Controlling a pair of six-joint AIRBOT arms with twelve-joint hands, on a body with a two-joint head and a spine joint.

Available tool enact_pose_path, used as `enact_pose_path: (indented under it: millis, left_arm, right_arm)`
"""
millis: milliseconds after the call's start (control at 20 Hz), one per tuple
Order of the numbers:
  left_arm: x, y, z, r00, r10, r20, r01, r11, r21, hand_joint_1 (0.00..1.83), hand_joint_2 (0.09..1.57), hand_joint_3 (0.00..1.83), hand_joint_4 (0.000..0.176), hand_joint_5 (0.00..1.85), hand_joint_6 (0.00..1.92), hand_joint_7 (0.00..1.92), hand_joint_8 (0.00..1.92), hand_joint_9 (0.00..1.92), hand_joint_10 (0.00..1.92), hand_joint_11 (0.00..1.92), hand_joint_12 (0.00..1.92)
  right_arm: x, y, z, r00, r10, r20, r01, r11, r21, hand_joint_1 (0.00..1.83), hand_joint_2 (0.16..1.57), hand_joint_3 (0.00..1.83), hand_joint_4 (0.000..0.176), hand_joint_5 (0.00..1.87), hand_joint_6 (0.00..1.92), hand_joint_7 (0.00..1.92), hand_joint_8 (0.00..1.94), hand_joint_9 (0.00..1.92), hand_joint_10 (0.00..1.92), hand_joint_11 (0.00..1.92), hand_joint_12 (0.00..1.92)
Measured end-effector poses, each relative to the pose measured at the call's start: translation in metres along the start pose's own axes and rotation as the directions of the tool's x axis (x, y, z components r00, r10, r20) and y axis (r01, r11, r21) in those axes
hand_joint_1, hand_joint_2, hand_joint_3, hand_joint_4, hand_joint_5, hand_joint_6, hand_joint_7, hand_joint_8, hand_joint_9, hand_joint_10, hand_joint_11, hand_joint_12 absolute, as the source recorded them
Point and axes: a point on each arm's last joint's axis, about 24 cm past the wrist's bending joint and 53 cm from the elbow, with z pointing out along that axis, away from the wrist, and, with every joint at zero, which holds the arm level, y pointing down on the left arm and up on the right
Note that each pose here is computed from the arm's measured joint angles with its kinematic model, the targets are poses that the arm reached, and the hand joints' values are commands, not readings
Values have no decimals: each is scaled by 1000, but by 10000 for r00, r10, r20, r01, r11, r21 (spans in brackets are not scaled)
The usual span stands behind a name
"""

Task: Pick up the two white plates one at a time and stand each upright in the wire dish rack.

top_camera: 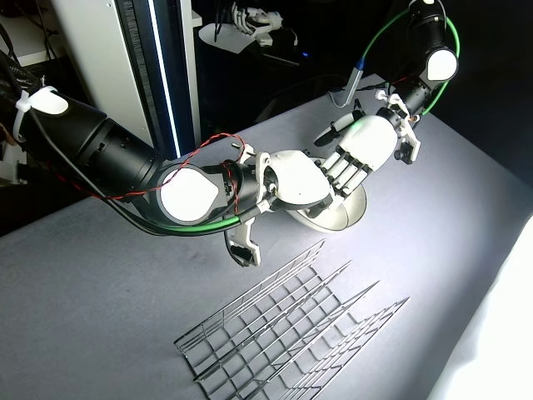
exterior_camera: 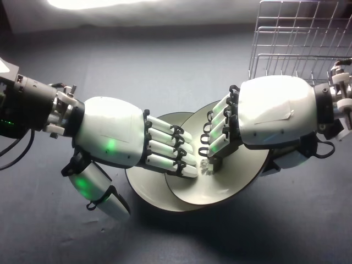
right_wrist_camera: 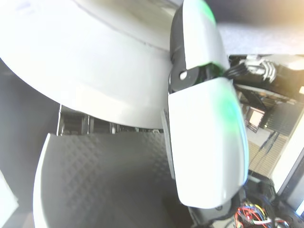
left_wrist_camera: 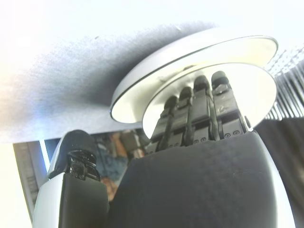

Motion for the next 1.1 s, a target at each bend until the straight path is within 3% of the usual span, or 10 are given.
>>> enact_pose_path:
  millis: [150,250,350,550,650,850,900,1100]
  left_arm:
    - [-8,4,-16,9998,-64,189,70,9994,-335,0,1159,0,0,3,1,0,0,0,0,0,0]
    - [-25,9,-38,9978,-117,660,161,9976,-672,0,1162,0,0,15,6,0,0,0,0,0,0]
    - [-45,11,-59,9903,-375,1340,499,9947,-902,0,1171,3,0,17,7,0,0,0,0,0,0]
    - [-72,-2,-95,9763,-270,2146,497,9936,-1012,0,1189,10,0,20,7,0,0,0,0,0,0]
    - [-83,-1,-117,9650,-301,2605,643,9902,-1237,0,1196,12,0,0,0,0,0,0,0,0,0]
    - [-69,3,-144,9698,-288,2423,763,9791,-1887,0,1199,12,0,0,0,0,0,0,0,0,0]
    - [-67,3,-150,9673,-407,2505,917,9764,-1957,0,1200,11,0,0,0,0,0,0,0,0,0]
    - [-61,3,-166,9595,-946,2655,1517,9672,-2036,0,1208,13,0,7,2,0,0,0,0,0,0]
  right_arm:
    - [-13,3,-6,9995,114,297,-116,9999,58,1374,1111,1,0,911,1084,990,802,961,1184,744,1270]
    - [-22,7,-12,9989,68,461,-71,10000,53,1374,1111,1,0,913,1066,985,807,965,1195,752,1234]
    - [-30,17,-12,9979,108,636,-103,9999,-71,1373,1112,2,0,908,1080,978,838,963,1176,771,1216]
    - [-59,26,-18,9920,143,1257,-138,9999,-51,1383,1080,0,0,978,983,1074,691,1011,1074,860,1121]
    - [-73,30,-22,9877,163,1556,-158,9999,-44,1383,1081,2,0,971,985,1065,732,1001,1080,839,1123]
    - [-90,42,-28,9767,592,2062,-568,9982,-179,1386,1076,0,0,959,947,1092,730,1028,1047,837,1119]
    - [-94,44,-30,9744,645,2154,-620,9979,-181,1380,1093,4,0,921,1019,1046,816,985,1096,812,1113]
    - [-112,46,-38,9563,1146,2692,-1133,9934,-204,1388,1077,0,0,925,990,1111,717,1032,1033,856,1124]
